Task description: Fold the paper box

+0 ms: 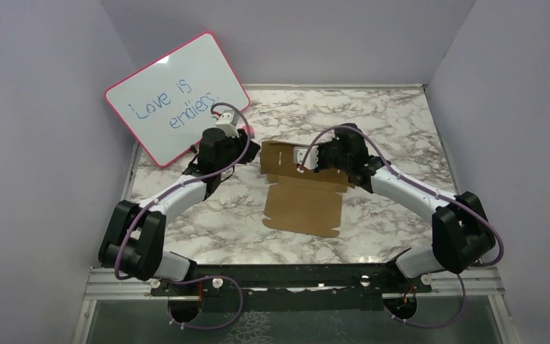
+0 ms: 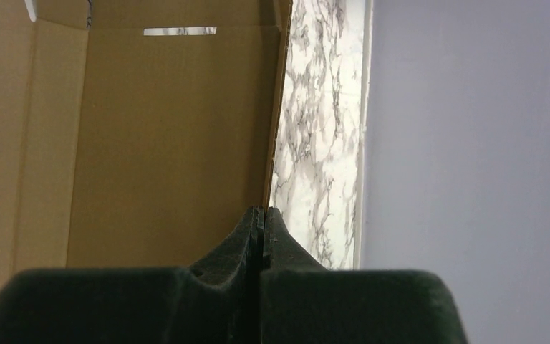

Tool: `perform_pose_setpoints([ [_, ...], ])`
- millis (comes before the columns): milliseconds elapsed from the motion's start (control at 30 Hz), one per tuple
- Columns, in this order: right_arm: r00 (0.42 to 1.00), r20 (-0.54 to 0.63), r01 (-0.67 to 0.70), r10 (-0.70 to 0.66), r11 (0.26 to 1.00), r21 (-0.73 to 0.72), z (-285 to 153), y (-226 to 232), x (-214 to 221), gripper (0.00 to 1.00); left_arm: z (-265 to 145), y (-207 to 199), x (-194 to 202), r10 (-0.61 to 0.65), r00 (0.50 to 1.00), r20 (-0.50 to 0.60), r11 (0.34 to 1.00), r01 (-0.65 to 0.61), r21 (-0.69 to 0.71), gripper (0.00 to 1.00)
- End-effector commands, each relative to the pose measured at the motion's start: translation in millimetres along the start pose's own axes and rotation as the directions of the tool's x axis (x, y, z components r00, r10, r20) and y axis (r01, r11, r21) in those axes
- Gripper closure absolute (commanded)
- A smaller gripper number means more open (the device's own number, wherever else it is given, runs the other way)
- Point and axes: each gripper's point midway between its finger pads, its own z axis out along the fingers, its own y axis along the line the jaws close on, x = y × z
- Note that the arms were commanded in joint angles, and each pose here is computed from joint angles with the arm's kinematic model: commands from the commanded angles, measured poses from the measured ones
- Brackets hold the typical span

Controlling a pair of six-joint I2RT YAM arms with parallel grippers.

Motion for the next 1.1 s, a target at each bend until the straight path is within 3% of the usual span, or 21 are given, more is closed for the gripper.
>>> perform_pose_setpoints([
  [0,0.998,-0.008,0.059,-0.058,0.994,0.096,-8.3,-10.7,-7.9,0.97,-24.7,-21.1,-60.8,-0.01,0.979,0.203,1.0,0.007,0.018,0.69],
  [167,0.998,-0.013,0.058,-0.057,0.993,0.1,-3.2,4.1,-12.8,0.97,-26.3,-33.9,-69.0,-0.038,0.977,0.207,0.997,0.025,0.067,0.68],
  [533,0.994,-0.047,0.106,-0.1,0.983,0.153,0.1,25.9,-20.6,0.97,-14.7,-38.8,-39.4,-0.051,0.99,0.129,0.996,0.041,0.084,0.75],
  [800,0.985,-0.063,0.172,-0.162,0.955,0.242,-4.8,7.6,-25.8,0.97,4.5,-37.7,-31.7,-0.04,0.996,0.082,0.995,0.032,0.096,0.8],
  [1067,0.965,-0.102,0.262,-0.241,0.904,0.339,6.1,-22.6,-29.5,0.98,12.0,-32.8,-49.2,0.007,0.992,0.128,0.998,-0.014,0.055,0.81],
])
